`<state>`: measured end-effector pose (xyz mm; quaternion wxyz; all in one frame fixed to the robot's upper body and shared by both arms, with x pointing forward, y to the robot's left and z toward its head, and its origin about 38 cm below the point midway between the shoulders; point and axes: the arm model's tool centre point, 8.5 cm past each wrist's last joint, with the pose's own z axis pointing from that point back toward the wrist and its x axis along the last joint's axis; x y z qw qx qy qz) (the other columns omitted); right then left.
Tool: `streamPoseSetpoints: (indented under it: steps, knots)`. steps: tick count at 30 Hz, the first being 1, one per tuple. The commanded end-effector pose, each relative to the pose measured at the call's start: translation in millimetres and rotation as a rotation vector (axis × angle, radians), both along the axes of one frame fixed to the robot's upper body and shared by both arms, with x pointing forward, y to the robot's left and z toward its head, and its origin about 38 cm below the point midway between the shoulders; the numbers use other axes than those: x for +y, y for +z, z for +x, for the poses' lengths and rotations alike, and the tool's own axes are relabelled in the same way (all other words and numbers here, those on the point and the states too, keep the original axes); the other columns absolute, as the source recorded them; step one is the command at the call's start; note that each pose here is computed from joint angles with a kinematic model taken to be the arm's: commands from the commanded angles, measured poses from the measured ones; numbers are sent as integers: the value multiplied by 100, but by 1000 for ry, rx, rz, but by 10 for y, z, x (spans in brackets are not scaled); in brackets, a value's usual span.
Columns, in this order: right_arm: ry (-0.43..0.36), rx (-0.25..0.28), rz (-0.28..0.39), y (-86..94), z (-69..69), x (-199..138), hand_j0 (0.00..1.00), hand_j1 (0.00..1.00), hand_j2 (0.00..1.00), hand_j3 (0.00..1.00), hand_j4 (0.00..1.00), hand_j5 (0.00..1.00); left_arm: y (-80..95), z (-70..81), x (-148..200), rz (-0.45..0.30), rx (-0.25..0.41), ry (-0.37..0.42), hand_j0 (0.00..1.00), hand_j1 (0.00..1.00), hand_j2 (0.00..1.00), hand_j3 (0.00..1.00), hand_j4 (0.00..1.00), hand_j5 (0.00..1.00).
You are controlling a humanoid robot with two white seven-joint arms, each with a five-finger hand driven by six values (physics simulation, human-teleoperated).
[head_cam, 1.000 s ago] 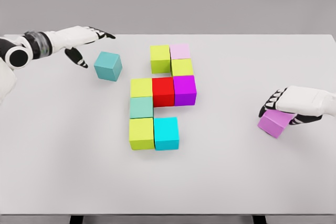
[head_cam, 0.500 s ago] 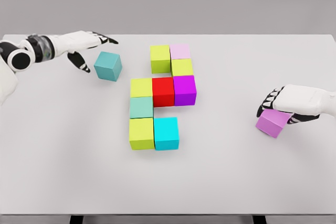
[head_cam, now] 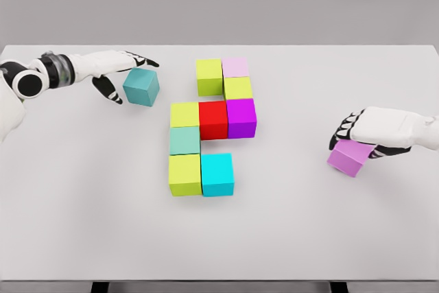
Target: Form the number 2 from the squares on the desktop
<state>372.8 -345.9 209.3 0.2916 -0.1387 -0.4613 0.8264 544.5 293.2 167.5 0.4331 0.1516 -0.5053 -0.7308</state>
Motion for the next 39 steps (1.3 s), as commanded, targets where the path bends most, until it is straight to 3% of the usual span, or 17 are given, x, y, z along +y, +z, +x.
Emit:
streamPoseSetpoints:
  steps: [1,11,39]
  knots:
    - [4,-2,6,9,-4,24,60,60,60,60,60,60,-2,6,-18,-13,2,3,100,100,100,100,100,100]
    - [28,-19,40,26,27,164,60,60,60,60,60,60,-23,17,-31,-13,8,8,100,100,100,100,100,100]
    - [134,-49,120,59,-51,616,57,57,57,57,57,57,-104,55,-114,-22,32,19,99,99,99,99,99,99]
